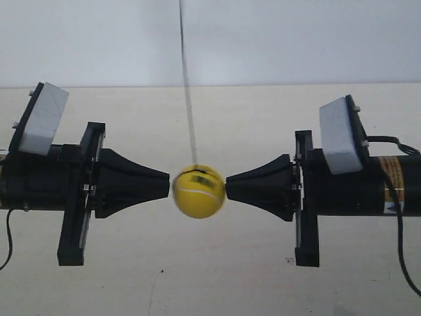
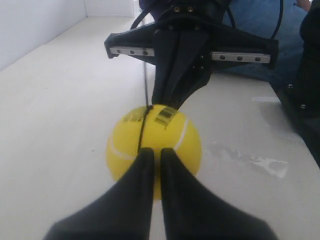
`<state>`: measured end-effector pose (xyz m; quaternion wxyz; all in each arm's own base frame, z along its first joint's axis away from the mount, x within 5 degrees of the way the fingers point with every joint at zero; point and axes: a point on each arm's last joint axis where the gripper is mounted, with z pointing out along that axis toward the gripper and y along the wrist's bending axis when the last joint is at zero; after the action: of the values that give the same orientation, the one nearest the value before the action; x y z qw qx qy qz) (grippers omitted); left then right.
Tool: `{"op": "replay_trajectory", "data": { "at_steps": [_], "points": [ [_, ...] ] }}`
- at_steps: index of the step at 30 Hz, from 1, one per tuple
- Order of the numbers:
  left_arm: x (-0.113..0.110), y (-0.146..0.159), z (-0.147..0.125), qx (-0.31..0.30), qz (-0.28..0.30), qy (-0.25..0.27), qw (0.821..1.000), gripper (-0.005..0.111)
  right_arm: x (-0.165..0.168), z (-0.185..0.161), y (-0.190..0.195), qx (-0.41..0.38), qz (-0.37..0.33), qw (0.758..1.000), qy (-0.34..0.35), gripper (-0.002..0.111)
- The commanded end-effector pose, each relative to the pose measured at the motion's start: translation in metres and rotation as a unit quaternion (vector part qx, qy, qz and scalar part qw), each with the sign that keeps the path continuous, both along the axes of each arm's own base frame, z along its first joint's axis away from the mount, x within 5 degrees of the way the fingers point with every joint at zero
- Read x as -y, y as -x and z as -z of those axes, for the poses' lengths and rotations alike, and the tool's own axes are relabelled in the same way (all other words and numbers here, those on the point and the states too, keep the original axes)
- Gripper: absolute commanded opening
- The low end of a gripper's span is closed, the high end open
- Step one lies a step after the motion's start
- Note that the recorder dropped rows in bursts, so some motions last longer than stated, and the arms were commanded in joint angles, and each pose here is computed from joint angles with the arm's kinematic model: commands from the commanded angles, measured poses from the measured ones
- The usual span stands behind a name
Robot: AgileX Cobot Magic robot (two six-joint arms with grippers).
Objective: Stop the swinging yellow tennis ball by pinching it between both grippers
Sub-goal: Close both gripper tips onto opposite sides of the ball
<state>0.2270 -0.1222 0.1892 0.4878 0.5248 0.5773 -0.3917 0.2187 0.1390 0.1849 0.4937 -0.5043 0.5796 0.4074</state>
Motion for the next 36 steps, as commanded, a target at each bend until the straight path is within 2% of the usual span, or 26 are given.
{"op": "replay_trajectory", "data": {
  "at_steps": [1,29,36],
  "points": [
    [0.0108,0.0034,-0.0025,0.009,0.017,0.01,1.0,0.005,-0.0108,-0.001,0.0004,0.008,-0.004,1.0,0.012,0.0],
    [0.0118,0.004,-0.0025,0.011,0.02,0.01,1.0,0.005,-0.0114,0.0,-0.0012,0.017,0.005,1.0,0.019,0.0],
    [0.0109,0.0008,-0.0002,0.01,0.002,-0.003,1.0,0.005,-0.0112,-0.0003,-0.0024,0.025,0.01,0.999,0.019,0.0]
  ]
}}
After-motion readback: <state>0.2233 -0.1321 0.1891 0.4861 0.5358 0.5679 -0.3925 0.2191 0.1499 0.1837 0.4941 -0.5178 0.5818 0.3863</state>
